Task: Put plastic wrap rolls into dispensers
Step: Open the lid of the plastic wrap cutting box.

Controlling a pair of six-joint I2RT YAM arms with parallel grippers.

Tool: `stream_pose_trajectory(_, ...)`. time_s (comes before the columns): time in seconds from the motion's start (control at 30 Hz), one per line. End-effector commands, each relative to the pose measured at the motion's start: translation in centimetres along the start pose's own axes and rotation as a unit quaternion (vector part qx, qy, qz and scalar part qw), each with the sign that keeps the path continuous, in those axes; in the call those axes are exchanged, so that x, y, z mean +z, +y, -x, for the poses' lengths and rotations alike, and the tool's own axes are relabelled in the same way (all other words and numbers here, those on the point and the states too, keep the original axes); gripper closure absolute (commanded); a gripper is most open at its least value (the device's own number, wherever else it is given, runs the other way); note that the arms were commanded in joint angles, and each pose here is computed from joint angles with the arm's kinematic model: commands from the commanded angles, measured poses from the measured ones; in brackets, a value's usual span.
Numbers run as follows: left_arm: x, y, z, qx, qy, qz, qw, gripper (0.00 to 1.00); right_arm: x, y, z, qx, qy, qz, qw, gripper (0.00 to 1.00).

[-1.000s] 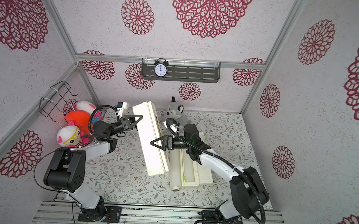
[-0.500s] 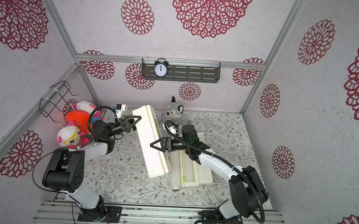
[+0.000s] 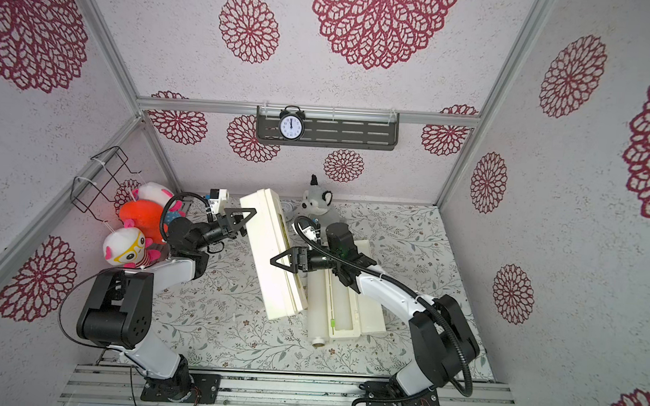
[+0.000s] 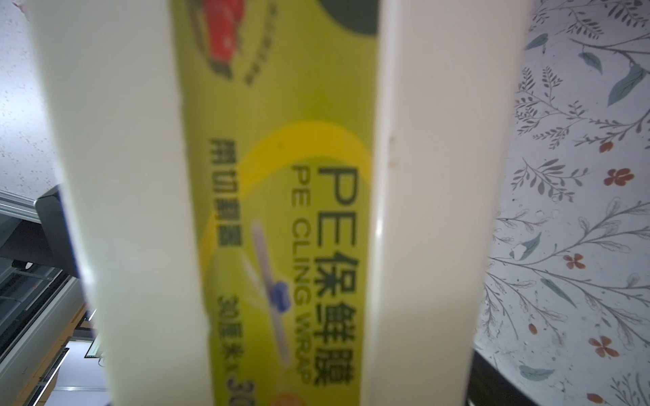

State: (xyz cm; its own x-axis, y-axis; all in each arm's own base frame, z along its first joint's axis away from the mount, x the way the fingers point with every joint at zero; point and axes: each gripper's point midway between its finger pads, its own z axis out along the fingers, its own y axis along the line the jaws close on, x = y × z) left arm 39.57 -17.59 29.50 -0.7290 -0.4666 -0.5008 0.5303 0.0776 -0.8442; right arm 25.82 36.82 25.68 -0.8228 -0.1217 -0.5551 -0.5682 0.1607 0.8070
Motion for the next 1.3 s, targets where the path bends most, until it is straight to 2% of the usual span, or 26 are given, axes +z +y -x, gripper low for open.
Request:
stream_pose_trajectory(0.0, 1.0, 0.2, -3.2, -0.009, 0.039, -0.010, 0.999, 0.24, 0.2, 2.7, 2.5, -0.069, -0.022, 0.028, 0.997, 0.08)
stream_pose_trajectory(0.3, 1.5, 1.4, -6.5, -0.036, 0.049, -0.020, 0.998, 0.24, 1.0, 2.6, 4.7, -0.076, -0.028, 0.035, 0.996, 0.06)
stream_pose_trajectory(0.47, 1.6, 1.8, -7.9, -0.047, 0.055, -0.022, 0.997, 0.24, 0.8, 2.4, 5.8, -0.078, -0.034, 0.035, 0.996, 0.13)
stream_pose_trajectory(0.53, 1.4, 1.7, -8.1, -0.049, 0.056, -0.024, 0.997, 0.19, 0.8, 2.4, 5.8, -0.077, -0.033, 0.039, 0.996, 0.18)
stream_pose_trajectory(0.57, 1.4, 1.6, -8.1, -0.046, 0.057, -0.026, 0.997, 0.11, 0.8, 2.5, 5.7, -0.076, -0.031, 0.041, 0.996, 0.20)
stream_pose_trajectory(0.6, 1.4, 1.5, -8.0, -0.044, 0.057, -0.028, 0.997, 0.03, 0.8, 2.4, 5.4, -0.073, -0.027, 0.043, 0.996, 0.22)
stream_pose_trajectory(0.63, 1.5, 1.2, -7.9, -0.041, 0.060, -0.031, 0.997, 0.02, 0.9, 2.2, 5.1, -0.068, -0.023, 0.044, 0.996, 0.23)
stream_pose_trajectory(0.97, 1.3, 0.4, -4.2, -0.020, 0.048, -0.008, 0.999, 0.02, 0.9, 1.3, 2.1, -0.050, 0.013, 0.040, 0.998, 0.28)
stream_pose_trajectory(1.27, 0.6, 0.5, -1.9, -0.024, 0.019, 0.001, 1.000, 0.02, 1.2, 1.1, 1.6, -0.044, 0.020, 0.041, 0.998, 0.31)
